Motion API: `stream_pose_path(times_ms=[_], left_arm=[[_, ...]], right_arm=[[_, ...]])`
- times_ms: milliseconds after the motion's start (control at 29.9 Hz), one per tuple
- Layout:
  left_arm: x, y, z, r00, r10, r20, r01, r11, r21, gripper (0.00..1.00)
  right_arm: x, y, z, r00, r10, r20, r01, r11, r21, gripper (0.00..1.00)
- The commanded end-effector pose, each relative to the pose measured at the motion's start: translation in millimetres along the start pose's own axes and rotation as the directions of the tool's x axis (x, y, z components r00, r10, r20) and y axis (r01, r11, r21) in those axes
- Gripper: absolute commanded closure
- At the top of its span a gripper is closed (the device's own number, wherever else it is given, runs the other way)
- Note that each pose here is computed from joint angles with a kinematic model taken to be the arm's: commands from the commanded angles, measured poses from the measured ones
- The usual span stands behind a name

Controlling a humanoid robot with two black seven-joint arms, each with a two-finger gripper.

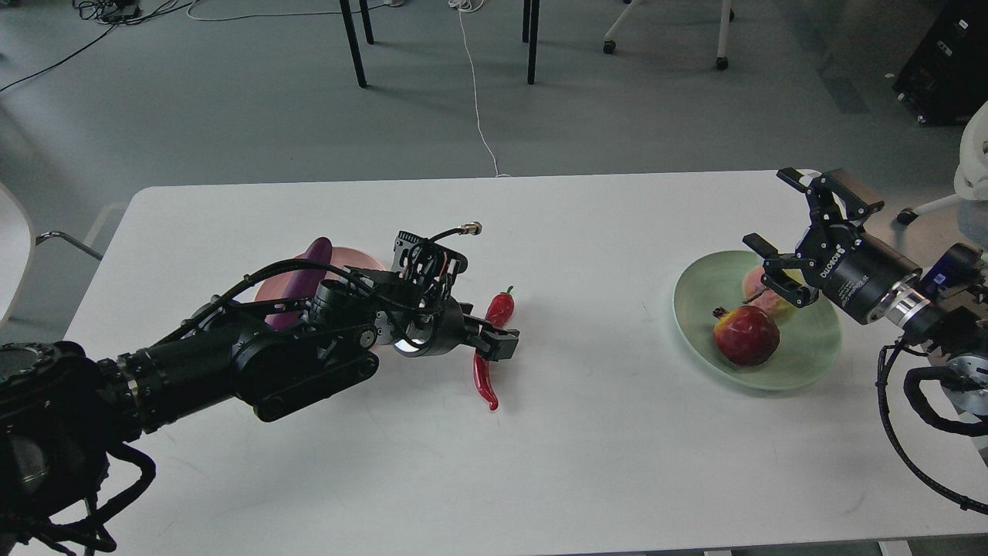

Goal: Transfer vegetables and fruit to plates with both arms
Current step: 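Move the left gripper to the red chili pepper and grasp it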

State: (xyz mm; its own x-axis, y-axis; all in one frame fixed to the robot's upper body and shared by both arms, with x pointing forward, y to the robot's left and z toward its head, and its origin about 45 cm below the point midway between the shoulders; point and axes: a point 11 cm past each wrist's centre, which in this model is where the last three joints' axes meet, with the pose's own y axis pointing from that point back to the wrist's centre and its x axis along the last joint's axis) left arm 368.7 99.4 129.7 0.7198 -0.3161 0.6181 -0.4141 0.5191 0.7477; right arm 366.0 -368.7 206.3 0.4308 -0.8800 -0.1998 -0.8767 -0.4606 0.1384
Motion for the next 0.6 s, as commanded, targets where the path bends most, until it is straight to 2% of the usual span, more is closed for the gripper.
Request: stream_pose_path(times_ms=[0, 167, 334, 435, 468, 569], left_arm=[[-2.7, -1.2, 1.6, 1.0, -0.005, -0.004, 0.005, 1.0, -0.006, 0.3], [-1.3, -4.1, 9.4, 1.0, -0.003, 0.001, 0.003, 1.0, -0.021, 0.31], [-2.8, -4.1, 9.0, 1.0, -0.008, 0.003, 0.008, 1.0, -0.023, 0.5], [-2.6, -4.0, 9.2, 1.0, -0.008, 0.002, 0.008, 1.0, -0.025, 0.78], [-1.2, -3.7, 8.7, 1.0, -0.006, 0.004, 0.006, 1.0, -0.023, 0.84], [1.6, -2.5, 7.1, 1.0, -0.002, 0.009, 0.002, 1.0, -0.017, 0.89]], right_arm=[[0.1, 0.0, 0.0, 1.0, 0.0, -0.001, 0.0, 1.0, 0.0, 0.02], [0.3, 0.8, 1.3, 1.0, 0.001, 0.001, -0.001, 1.0, -0.002, 0.02], [0.3, 0.8, 1.3, 1.0, 0.001, 0.001, -0.001, 1.0, -0.002, 0.02], [0.4, 1.5, 2.5, 1.0, 0.002, 0.002, -0.002, 1.0, -0.005, 0.02], [0.5, 1.5, 2.5, 1.0, 0.003, 0.003, -0.003, 1.0, -0.004, 0.02], [0.4, 1.5, 2.5, 1.0, 0.002, 0.002, -0.002, 1.0, -0.005, 0.02]])
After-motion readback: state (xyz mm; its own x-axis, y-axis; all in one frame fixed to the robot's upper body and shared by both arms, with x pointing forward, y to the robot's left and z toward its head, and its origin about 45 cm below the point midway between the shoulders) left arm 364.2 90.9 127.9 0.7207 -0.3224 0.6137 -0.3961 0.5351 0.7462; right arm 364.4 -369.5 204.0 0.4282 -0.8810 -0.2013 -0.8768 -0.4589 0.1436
